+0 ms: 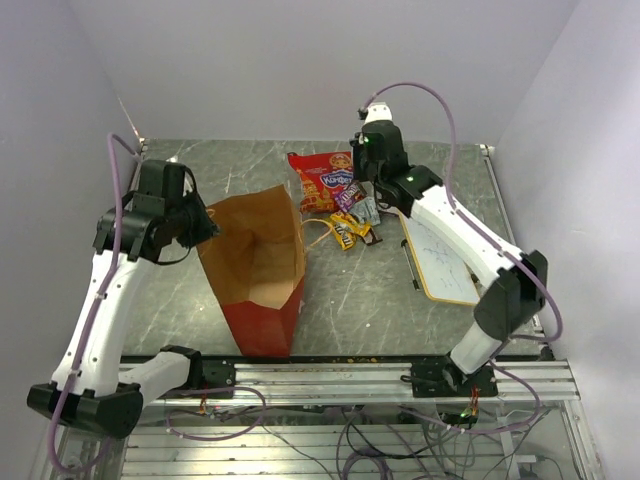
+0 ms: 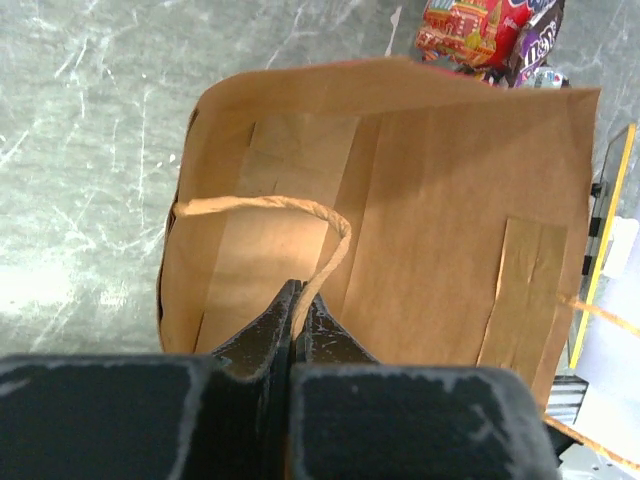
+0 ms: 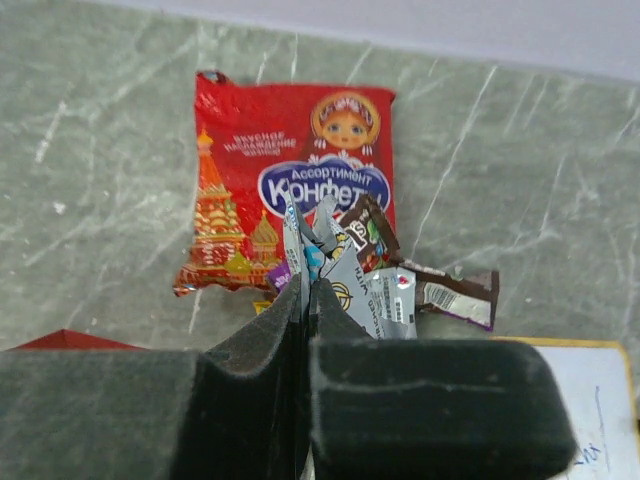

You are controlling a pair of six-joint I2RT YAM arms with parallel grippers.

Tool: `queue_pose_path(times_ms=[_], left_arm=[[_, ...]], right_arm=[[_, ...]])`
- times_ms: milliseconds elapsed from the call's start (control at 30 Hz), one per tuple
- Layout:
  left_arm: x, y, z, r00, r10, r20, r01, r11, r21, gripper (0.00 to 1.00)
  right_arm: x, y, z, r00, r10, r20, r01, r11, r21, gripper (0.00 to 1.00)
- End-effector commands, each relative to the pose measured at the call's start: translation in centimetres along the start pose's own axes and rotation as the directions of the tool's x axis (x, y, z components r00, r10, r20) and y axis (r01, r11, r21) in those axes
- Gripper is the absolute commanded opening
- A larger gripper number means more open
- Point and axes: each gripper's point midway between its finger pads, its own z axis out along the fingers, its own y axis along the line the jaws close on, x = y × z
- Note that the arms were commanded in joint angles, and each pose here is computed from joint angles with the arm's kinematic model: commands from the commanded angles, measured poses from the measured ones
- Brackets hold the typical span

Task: Take the snacks out of the paper bag
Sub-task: Adjust the paper bag at the center of the board, then place the snack at the center of the board.

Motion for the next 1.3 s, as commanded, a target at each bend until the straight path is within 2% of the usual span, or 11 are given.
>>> queue_pose_path(times_ms=[0, 133, 367, 467, 533, 633, 733, 867, 1033, 1133, 1267], left_arm=[[-2.8, -0.3, -0.7, 0.996, 0.050, 0.071, -0.048, 0.999, -0.024, 0.08], [-4.0, -1.6, -1.7, 0.994, 0.061, 0.096, -0.062, 0.998, 0.012, 0.20], [-2.9, -2.3, -4.0, 0.995, 0.037, 0.095, -0.045, 0.995, 0.087, 0.80], [-3.1, -2.5, -5.3, 0.993, 0.040, 0.107, -0.050, 0.994, 0.093, 0.96], [-3.5, -2.5, -6.2, 0.992, 0.046, 0.121, -0.057, 0.995, 0.086, 0.99], [-4.4, -2.6, -7.6, 0.986, 0.060, 0.155, -0.071, 0.995, 0.071, 1.00], [-5.1, -2.9, -8.7, 0.981, 0.085, 0.173, -0.099, 0.993, 0.071, 1.00], [-6.1, -3.1, -10.3, 0.971, 0.131, 0.201, -0.146, 0.988, 0.060, 1.00], [-7.4, -2.6, -11.8, 0.953, 0.171, 0.250, -0.178, 0.984, 0.005, 0.99], [-8.2, -2.7, -12.5, 0.939, 0.186, 0.290, -0.194, 0.981, -0.002, 1.00], [-9.5, -5.1, -14.0, 0.913, 0.168, 0.371, -0.220, 0.970, 0.103, 1.00]], right_arm=[[3.8, -0.2, 2.5, 0.989, 0.003, -0.148, -0.006, 1.000, -0.025, 0.00], [6.2, -1.9, 4.7, 0.978, -0.019, -0.210, 0.027, 0.999, 0.034, 0.00], [11.3, -2.1, 7.2, 0.949, -0.010, -0.314, 0.035, 0.997, 0.074, 0.00], [12.4, -2.0, 8.2, 0.943, -0.002, -0.332, 0.035, 0.995, 0.093, 0.00], [12.6, -1.9, 8.6, 0.940, -0.010, -0.340, 0.044, 0.995, 0.093, 0.06], [13.3, -1.7, 8.2, 0.927, -0.012, -0.376, 0.051, 0.994, 0.094, 0.27], [13.5, -1.6, 7.2, 0.922, 0.003, -0.387, 0.036, 0.995, 0.093, 0.63], [10.5, -1.4, 4.7, 0.947, 0.015, -0.321, 0.002, 0.999, 0.051, 0.98], [5.3, -1.4, -1.1, 0.960, -0.027, -0.280, 0.014, 0.999, -0.048, 1.00], [2.3, -1.5, -5.6, 0.985, 0.023, -0.169, -0.042, 0.993, -0.108, 1.00], [-2.8, -3.6, -13.6, 0.997, 0.080, -0.006, -0.080, 0.988, -0.131, 1.00]])
